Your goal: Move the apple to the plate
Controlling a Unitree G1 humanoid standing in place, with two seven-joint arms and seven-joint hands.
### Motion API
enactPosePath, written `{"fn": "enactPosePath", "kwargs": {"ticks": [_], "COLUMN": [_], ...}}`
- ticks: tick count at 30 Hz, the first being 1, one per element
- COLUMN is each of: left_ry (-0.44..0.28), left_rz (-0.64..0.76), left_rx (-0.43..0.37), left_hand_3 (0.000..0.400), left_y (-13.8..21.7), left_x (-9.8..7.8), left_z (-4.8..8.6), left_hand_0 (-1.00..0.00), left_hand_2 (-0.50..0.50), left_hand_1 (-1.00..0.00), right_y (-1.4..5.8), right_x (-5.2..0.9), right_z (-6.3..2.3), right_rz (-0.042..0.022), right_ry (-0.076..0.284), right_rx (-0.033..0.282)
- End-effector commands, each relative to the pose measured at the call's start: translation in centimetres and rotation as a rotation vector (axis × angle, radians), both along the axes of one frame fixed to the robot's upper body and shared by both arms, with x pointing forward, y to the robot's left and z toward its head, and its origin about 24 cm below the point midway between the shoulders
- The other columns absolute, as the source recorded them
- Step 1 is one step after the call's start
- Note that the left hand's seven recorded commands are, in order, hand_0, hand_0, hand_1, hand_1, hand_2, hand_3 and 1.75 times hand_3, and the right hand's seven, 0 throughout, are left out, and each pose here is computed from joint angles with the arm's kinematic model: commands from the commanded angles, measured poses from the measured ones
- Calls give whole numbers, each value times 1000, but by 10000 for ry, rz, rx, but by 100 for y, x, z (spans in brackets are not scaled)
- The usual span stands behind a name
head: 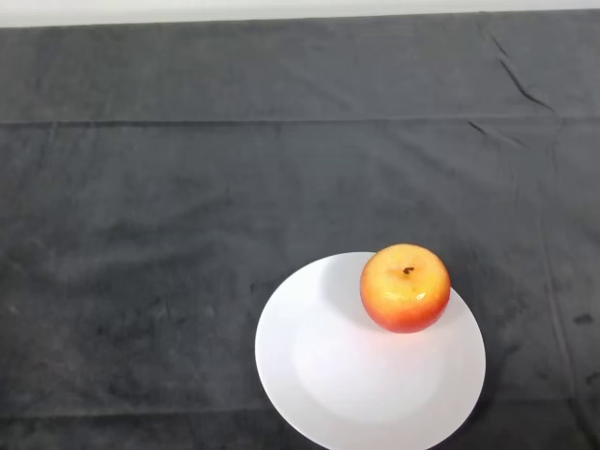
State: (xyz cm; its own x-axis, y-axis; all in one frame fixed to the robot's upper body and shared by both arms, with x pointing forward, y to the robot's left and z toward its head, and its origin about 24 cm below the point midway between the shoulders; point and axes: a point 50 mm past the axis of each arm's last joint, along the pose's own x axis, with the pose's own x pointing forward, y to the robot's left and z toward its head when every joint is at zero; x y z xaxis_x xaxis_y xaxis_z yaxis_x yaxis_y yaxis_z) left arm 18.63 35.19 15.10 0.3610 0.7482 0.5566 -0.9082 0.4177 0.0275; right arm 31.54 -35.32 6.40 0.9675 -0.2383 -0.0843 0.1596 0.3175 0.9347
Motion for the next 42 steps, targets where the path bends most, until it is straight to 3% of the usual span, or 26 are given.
{"fn": "enactPosePath", "kwargs": {"ticks": [1,42], "left_ry": [175,-141], "left_rz": [675,1212], "left_rx": [-454,-894], "left_hand_3": [0,0], "left_y": [127,194], "left_x": [-118,-155], "left_z": [-136,-201], "left_hand_0": [0,0], "left_hand_2": [0,0], "left_hand_1": [0,0], "right_y": [-61,-62], "right_x": [-31,-30], "right_z": [25,25], "right_rz": [-294,-294], "right_ry": [-194,-201], "right_rx": [85,98]}}
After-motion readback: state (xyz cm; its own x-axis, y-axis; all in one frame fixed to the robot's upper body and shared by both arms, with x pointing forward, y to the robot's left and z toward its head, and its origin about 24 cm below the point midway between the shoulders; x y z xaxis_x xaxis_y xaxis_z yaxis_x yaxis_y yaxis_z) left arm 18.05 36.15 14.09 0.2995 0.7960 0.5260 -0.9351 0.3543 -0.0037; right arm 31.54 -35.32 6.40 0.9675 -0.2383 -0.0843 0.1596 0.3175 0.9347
